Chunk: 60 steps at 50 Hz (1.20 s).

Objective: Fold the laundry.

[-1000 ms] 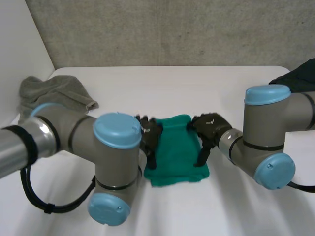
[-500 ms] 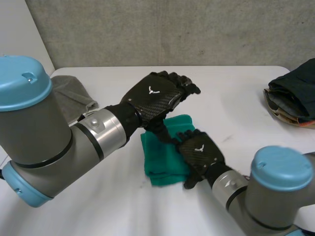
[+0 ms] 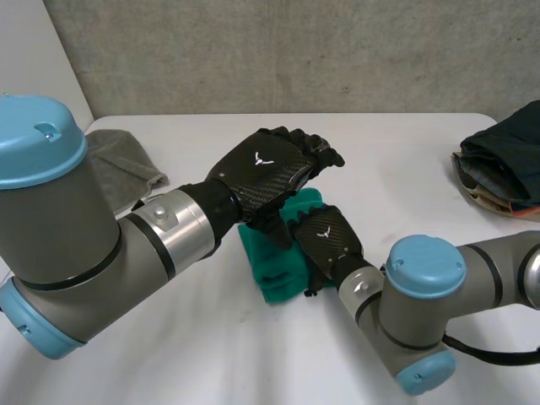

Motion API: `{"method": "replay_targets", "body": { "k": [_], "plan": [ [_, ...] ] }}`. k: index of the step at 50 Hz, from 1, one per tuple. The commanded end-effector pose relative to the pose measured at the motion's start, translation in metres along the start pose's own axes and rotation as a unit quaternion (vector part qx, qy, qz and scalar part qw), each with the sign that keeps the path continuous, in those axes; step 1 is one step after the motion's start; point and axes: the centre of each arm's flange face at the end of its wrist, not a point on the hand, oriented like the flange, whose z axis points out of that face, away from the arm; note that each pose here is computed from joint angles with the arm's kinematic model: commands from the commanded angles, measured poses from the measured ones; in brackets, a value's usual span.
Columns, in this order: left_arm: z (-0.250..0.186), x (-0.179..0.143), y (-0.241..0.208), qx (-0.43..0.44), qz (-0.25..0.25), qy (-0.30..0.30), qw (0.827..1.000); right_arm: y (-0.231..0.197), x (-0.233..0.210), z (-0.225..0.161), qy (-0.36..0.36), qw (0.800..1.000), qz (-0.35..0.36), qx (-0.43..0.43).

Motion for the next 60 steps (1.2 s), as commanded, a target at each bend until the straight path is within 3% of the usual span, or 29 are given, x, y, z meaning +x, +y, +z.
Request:
{"method": "replay_targets", "body": {
  "k": [1,12,18,27,36,41,46,57,60],
  "plan": [
    [-0.001,0.0,-0.002,0.002,0.001,0.0,1.0,-0.001,0.002,0.016,-0.003,1.0,0.001,0.011],
    [-0.003,-0.005,-0.008,0.01,0.005,-0.009,1.0,-0.022,0.016,0.036,0.004,0.999,-0.005,0.052],
    [-0.006,-0.018,-0.013,0.017,0.007,-0.027,0.999,-0.037,0.079,0.049,0.067,0.994,-0.019,0.082],
    [-0.009,-0.021,-0.019,0.025,0.004,-0.033,0.999,-0.075,0.166,0.065,0.102,0.978,-0.063,0.172],
    [-0.009,-0.021,-0.02,0.026,0.003,-0.034,0.999,-0.112,0.306,0.05,0.202,0.934,-0.129,0.265],
    [-0.009,-0.021,-0.019,0.025,0.003,-0.035,0.999,-0.09,0.367,0.034,0.225,0.93,-0.116,0.267],
    [-0.009,-0.019,-0.019,0.025,0.002,-0.033,0.999,-0.042,0.419,0.012,0.245,0.929,-0.112,0.253],
    [-0.009,-0.017,-0.017,0.022,0.002,-0.03,0.999,0.108,0.437,-0.02,0.223,0.957,-0.084,0.167],
    [-0.009,-0.017,-0.017,0.022,0.002,-0.03,0.999,0.127,0.436,-0.03,0.225,0.959,-0.076,0.155]
  ]
}}
